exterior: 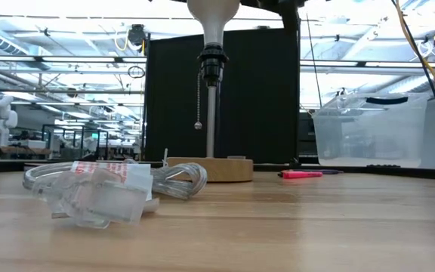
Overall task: Screw lightbulb
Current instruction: Insert the white lightbulb into the desk lamp
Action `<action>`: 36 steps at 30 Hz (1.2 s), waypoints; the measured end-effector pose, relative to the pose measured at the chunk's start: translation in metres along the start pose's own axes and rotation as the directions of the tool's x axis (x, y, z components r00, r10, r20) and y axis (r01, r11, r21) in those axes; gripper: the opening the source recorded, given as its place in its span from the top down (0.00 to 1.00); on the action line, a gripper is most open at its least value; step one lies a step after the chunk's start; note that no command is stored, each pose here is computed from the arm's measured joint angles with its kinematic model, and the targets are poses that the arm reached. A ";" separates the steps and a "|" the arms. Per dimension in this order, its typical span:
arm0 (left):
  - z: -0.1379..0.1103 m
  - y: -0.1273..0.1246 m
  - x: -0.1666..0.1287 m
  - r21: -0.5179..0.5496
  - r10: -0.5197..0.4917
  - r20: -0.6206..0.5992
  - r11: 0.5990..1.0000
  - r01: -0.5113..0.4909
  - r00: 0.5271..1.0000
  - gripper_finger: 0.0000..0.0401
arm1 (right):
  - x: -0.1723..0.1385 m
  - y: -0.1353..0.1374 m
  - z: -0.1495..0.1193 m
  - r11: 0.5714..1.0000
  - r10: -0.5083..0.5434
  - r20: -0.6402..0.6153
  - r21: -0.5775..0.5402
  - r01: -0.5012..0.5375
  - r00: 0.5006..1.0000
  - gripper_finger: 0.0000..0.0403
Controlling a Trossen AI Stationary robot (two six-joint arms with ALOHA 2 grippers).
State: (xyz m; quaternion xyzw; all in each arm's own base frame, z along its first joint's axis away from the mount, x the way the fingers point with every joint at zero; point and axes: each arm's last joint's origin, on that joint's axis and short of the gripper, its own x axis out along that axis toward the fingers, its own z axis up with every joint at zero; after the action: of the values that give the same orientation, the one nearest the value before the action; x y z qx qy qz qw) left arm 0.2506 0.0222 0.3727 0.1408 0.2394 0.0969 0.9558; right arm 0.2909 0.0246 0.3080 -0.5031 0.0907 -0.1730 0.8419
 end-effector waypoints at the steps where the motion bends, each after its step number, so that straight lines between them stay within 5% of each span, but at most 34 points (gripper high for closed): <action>1: -0.001 0.003 0.001 -0.008 0.011 -0.003 1.000 -0.011 1.000 1.00 | -0.001 0.001 0.002 1.000 0.008 0.012 0.000 -0.008 1.000 1.00; 15: -0.012 0.023 0.001 -0.051 0.163 -0.058 0.985 -0.166 0.985 1.00 | -0.009 0.014 0.010 0.997 0.063 -0.022 0.033 -0.062 0.998 1.00; 26: 0.005 -0.007 -0.014 0.013 -0.044 0.095 0.999 0.043 0.994 1.00 | 0.005 -0.001 -0.014 1.000 -0.009 -0.127 0.005 0.010 0.992 1.00; 36: 0.006 -0.020 -0.016 0.038 -0.102 0.088 0.994 0.098 0.991 1.00 | 0.009 -0.009 -0.015 0.999 -0.031 -0.040 -0.024 0.031 0.999 1.00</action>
State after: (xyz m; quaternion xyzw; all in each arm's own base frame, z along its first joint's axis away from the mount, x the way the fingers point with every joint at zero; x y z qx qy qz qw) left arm 0.2417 -0.0020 0.3781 0.1488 0.2045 0.0384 0.9667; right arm 0.2924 0.0055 0.3086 -0.5105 0.1018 -0.1950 0.8313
